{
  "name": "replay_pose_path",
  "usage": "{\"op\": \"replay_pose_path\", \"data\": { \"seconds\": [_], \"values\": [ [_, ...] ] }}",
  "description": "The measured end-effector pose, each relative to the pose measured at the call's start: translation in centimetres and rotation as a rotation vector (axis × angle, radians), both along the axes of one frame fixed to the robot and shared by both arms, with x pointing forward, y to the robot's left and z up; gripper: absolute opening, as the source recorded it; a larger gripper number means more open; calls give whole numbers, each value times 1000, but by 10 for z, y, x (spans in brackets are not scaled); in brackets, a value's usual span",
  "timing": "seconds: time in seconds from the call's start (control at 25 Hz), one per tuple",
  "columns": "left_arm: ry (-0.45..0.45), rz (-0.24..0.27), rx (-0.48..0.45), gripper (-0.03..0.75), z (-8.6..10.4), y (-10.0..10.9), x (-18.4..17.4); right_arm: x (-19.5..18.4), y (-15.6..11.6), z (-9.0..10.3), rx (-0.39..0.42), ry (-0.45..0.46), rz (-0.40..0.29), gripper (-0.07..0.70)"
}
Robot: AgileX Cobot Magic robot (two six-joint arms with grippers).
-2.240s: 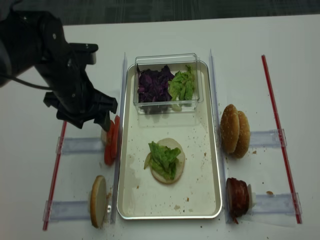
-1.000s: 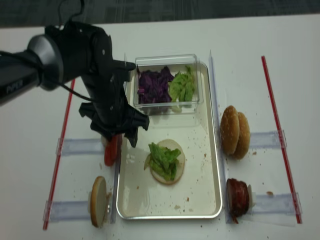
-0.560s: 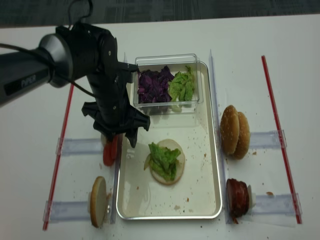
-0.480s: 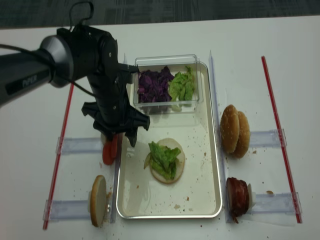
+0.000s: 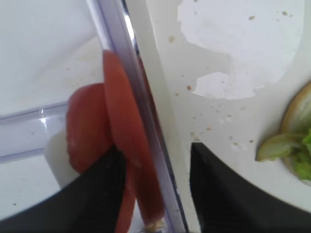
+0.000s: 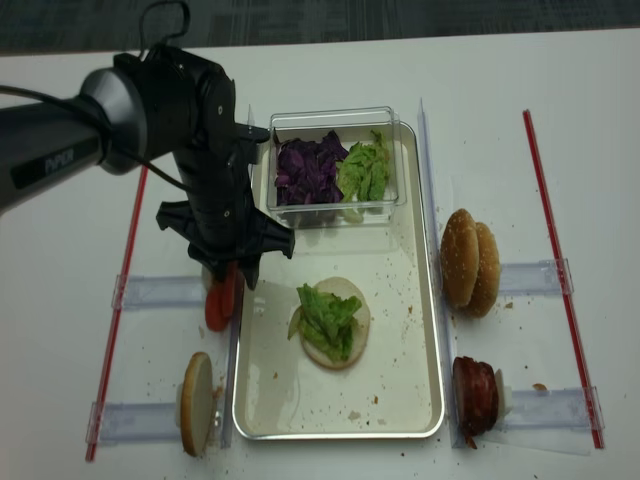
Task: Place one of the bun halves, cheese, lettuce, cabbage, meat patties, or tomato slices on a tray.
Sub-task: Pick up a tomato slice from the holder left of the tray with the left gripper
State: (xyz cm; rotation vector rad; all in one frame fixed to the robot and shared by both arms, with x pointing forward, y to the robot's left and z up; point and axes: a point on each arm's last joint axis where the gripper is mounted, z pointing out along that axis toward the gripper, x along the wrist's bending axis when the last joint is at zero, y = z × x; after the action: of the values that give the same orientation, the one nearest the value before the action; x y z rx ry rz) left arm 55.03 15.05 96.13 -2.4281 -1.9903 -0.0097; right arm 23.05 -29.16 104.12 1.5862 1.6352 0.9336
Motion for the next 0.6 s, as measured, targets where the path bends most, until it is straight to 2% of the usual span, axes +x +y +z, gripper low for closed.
{"op": "replay_pose_path", "data": {
  "seconds": [0.6],
  "values": [
    [-24, 1, 46, 71, 0, 4, 2, 0, 0, 0, -2, 0, 1, 678]
  ]
}}
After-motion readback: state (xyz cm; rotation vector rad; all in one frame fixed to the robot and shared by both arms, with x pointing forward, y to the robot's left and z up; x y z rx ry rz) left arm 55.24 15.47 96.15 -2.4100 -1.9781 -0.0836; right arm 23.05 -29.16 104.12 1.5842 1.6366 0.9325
